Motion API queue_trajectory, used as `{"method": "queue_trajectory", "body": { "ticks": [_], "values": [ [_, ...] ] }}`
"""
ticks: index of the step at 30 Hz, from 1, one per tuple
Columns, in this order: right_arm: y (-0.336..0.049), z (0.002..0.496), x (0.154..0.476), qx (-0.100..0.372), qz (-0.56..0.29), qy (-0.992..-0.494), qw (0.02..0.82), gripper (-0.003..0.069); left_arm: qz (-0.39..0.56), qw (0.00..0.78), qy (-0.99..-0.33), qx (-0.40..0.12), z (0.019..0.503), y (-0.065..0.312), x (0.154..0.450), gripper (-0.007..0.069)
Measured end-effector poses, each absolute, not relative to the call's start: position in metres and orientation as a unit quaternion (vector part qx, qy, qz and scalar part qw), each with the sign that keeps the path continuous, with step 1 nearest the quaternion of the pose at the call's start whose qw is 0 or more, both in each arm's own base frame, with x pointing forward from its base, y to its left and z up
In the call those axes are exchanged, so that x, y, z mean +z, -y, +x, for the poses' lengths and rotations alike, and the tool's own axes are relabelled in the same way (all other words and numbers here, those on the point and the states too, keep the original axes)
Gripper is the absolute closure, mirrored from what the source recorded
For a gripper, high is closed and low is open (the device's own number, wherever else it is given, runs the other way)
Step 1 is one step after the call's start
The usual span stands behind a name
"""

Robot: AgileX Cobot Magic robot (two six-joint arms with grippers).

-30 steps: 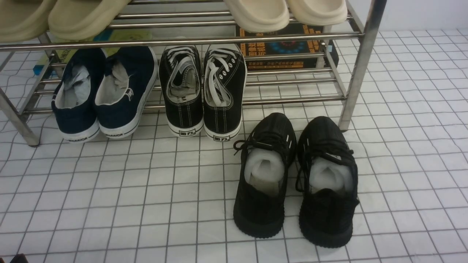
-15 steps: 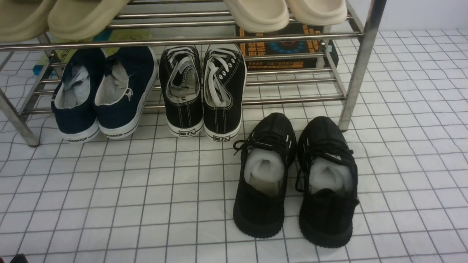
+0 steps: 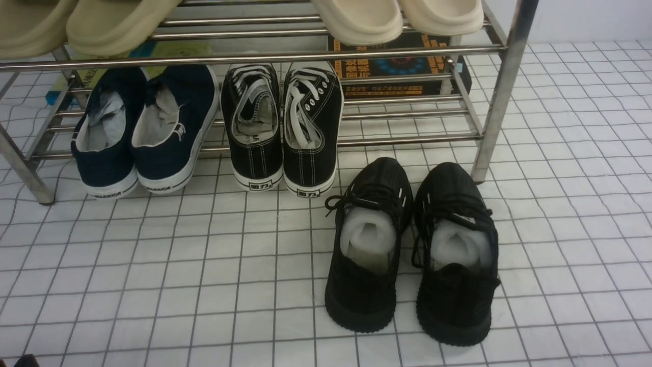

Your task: Take the shoes off the shelf with your hand from the white checkered tablecloth.

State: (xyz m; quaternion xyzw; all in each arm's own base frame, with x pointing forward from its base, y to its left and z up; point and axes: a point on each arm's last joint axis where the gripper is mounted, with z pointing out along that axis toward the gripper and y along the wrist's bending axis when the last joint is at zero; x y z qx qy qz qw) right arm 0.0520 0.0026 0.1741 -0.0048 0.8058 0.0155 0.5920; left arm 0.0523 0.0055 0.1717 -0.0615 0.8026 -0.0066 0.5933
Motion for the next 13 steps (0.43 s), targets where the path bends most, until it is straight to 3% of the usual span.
{"method": "queue_trajectory", "body": {
  "ticks": [13],
  "values": [
    [-0.0027,0.052,0.1741,0.016,-0.005,-0.806,0.592,0.0564,-0.062,0.593,-0.803,-0.007,0.0523,-0.0055,0.1717,0.0386]
  ]
}}
